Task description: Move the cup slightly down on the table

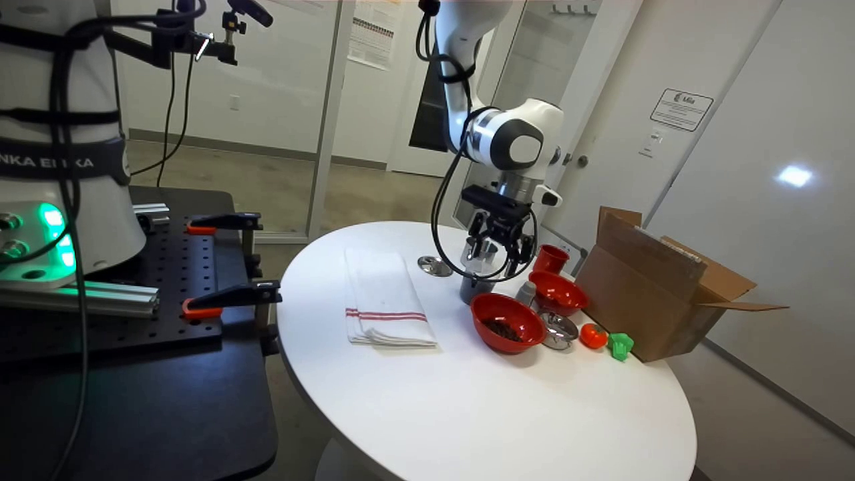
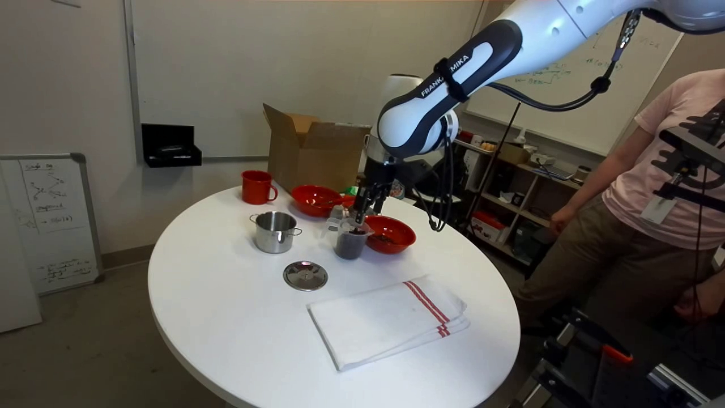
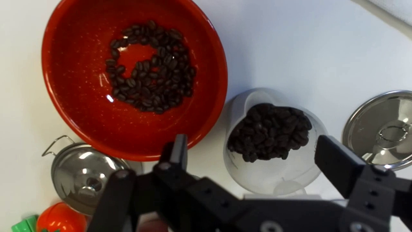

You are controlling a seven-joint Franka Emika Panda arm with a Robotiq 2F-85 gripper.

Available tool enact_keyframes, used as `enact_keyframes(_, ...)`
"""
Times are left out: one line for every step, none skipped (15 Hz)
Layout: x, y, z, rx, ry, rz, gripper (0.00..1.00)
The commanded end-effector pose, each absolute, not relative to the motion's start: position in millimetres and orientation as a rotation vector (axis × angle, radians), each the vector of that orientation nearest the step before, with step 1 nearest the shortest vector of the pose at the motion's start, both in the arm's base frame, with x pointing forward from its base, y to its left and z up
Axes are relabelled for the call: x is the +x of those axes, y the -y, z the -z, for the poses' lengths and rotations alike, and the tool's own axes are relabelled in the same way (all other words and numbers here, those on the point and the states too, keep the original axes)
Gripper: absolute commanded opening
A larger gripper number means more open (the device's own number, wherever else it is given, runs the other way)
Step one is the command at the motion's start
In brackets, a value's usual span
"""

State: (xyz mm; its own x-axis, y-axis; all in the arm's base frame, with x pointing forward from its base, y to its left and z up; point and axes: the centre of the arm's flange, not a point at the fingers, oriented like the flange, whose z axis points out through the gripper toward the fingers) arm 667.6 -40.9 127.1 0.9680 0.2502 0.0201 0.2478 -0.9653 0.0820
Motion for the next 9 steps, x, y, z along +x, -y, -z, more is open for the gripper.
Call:
enact_keyframes(673.6,46.3,-122.1,3.069,-0.391,-0.027,0.74)
enact_keyframes(673.2,46.8,-121.4,3.071,-0.388,-0.026,0.68)
enact_keyframes(672.8,46.9,-120.9,3.074,-0.387,-0.027,0.61)
enact_keyframes(672.9,46.9,-120.9,3.077,-0.386,-0.027,0.74)
enact_keyframes(674.7,47.8,-121.2,3.079,-0.379,-0.027,0.86)
enact_keyframes(677.2,49.0,-121.9,3.081,-0.37,-0.03,0.91)
enact_keyframes(680.8,50.6,-122.9,3.081,-0.362,-0.035,0.96)
enact_keyframes(683.2,51.8,-124.0,3.081,-0.359,-0.038,0.99)
enact_keyframes(686.6,53.2,-123.7,3.078,-0.353,-0.037,1.0)
